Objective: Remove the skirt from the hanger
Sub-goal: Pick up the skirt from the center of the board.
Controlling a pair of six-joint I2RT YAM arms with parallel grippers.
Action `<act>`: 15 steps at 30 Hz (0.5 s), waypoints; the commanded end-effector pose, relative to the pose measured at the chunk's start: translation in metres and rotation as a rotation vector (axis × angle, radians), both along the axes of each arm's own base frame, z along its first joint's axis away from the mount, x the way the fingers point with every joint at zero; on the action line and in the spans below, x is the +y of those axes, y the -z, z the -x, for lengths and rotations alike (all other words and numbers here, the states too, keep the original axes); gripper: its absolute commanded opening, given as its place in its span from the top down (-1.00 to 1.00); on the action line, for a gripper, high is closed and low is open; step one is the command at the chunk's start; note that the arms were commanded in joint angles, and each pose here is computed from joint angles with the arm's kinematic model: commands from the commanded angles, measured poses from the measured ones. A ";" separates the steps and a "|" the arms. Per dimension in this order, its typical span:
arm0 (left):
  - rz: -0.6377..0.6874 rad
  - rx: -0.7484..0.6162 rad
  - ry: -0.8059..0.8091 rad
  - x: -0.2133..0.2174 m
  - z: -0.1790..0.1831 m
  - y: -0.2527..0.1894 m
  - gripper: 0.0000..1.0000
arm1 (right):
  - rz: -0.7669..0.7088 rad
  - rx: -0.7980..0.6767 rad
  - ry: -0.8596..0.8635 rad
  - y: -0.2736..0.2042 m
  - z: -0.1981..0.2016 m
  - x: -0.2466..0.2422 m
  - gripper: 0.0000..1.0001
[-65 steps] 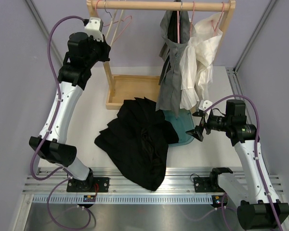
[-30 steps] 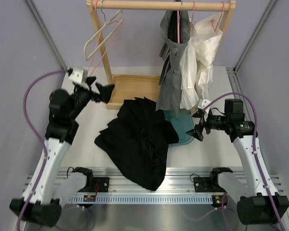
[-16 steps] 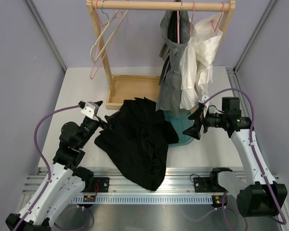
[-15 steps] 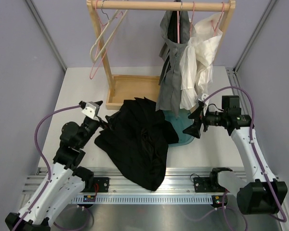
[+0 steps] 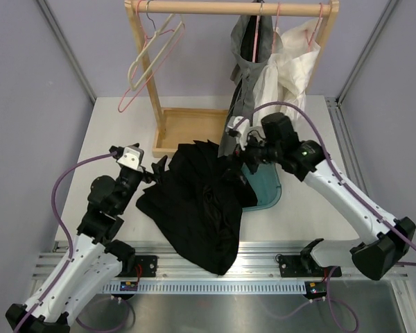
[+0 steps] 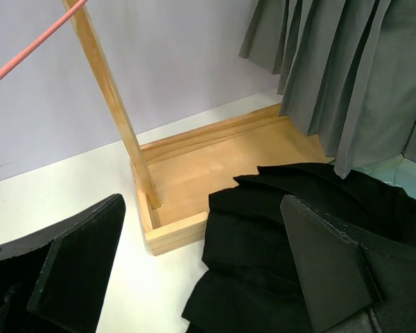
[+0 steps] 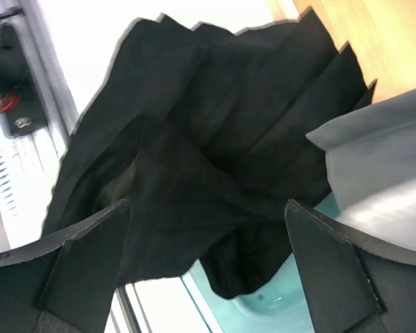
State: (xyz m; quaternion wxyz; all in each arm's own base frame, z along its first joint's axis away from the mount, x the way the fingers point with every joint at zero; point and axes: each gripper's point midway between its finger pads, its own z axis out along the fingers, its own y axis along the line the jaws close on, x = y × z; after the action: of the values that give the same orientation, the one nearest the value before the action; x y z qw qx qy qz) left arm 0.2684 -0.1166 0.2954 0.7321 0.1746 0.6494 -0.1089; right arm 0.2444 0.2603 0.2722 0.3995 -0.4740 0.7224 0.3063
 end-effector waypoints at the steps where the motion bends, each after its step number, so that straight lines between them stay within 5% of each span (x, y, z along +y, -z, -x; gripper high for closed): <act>1: -0.006 -0.039 -0.047 0.007 -0.004 -0.014 -0.98 | 0.023 -0.029 0.226 0.004 -0.025 0.023 -0.99; 15: -0.013 -0.053 -0.073 0.013 -0.003 -0.016 -0.98 | 0.361 -0.127 0.081 0.098 -0.015 0.058 -0.99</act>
State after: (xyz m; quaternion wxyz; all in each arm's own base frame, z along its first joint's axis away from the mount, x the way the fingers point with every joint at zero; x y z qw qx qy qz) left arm 0.2726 -0.1087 0.2867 0.7240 0.1715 0.6631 -0.0815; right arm 0.2542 0.3178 0.1836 0.3646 -0.4960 0.7717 0.1597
